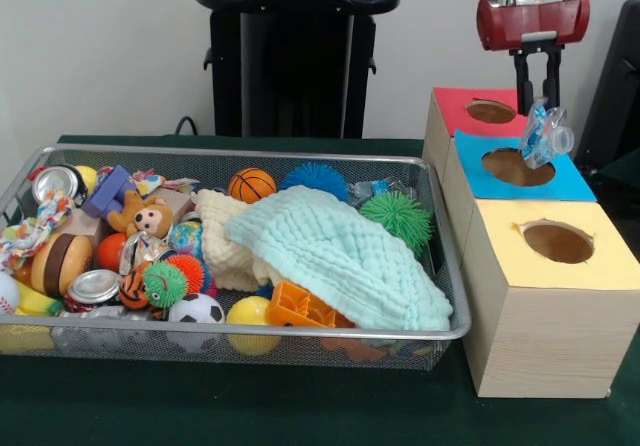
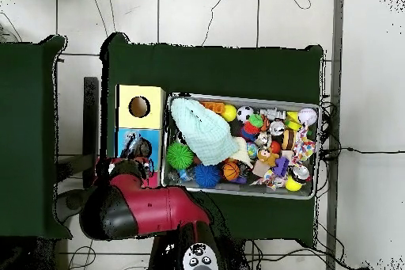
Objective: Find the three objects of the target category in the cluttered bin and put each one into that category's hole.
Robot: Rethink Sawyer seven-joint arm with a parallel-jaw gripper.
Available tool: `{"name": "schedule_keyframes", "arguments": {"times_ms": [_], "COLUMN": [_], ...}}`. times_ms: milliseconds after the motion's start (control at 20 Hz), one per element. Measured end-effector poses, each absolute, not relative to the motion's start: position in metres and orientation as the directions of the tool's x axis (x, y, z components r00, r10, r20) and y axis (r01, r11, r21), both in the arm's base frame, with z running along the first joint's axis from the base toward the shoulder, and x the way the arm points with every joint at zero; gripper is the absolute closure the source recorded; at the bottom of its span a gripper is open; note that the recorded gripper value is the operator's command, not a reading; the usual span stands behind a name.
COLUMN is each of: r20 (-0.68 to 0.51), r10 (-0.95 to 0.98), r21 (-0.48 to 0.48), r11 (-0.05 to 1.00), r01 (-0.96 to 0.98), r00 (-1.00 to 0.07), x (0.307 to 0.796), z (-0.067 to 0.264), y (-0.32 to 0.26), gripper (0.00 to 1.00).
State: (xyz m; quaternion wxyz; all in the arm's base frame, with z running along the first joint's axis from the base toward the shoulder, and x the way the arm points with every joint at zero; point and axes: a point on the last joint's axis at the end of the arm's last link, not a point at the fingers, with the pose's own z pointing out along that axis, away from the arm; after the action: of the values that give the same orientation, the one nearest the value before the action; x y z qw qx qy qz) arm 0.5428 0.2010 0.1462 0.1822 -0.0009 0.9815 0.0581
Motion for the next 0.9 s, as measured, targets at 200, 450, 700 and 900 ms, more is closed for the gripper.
{"name": "schedule_keyframes", "arguments": {"times_ms": [200, 450, 700, 900], "r20": [-0.359, -0.355, -0.341, -0.321], "r10": [0.011, 0.007, -0.004, -0.015], "r21": [0.114, 0.114, 0.111, 0.109], "r11": [0.993, 0.993, 0.993, 0.993], "r01": [-0.032, -0.036, -0.045, -0.053], "r00": [-0.933, -0.935, -0.94, -0.947], "x": [0.541, 0.539, 0.535, 0.528], "z": [0.147, 0.145, 0.137, 0.127], "y": [0.206, 0.208, 0.208, 0.208], "gripper": [1.0, 1.0, 1.0, 1.0]}}
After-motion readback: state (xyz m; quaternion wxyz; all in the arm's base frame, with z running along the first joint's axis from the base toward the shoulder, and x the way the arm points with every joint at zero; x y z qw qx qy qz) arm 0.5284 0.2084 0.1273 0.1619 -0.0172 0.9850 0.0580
